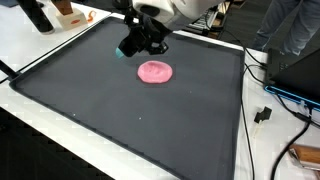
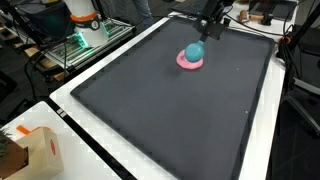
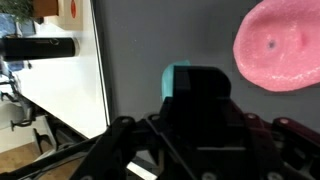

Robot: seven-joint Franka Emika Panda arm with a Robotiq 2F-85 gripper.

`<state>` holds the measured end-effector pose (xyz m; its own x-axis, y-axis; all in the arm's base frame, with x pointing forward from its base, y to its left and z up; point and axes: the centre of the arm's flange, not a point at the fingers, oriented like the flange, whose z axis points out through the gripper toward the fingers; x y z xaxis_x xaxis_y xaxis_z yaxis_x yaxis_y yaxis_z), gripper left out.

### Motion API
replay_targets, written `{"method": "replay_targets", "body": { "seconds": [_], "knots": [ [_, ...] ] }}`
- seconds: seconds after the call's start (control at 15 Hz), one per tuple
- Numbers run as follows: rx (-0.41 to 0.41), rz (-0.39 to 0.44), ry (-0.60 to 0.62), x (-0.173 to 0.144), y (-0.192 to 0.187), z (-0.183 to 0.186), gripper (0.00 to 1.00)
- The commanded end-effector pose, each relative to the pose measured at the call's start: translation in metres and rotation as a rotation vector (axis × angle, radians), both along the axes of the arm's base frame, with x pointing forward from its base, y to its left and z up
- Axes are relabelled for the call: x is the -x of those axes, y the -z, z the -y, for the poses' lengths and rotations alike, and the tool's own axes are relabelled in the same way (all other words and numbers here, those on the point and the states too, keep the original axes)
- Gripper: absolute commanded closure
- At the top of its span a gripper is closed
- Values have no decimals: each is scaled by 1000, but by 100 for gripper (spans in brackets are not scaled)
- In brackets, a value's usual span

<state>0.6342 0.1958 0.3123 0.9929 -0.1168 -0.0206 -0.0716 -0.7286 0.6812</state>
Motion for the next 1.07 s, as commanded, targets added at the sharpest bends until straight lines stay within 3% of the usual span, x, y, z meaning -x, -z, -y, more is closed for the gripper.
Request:
{"method": "replay_targets", "body": {
  "seconds": [0.0,0.27,0.6,1.0],
  "knots": [
    [-155,-81,-61,12,-16,18,75],
    [-346,-156,-108,11,-25,34,75],
    [-592,-190,-187,10,-30,55,75],
    [-813,-232,-252,20,-35,83,75]
  ]
}}
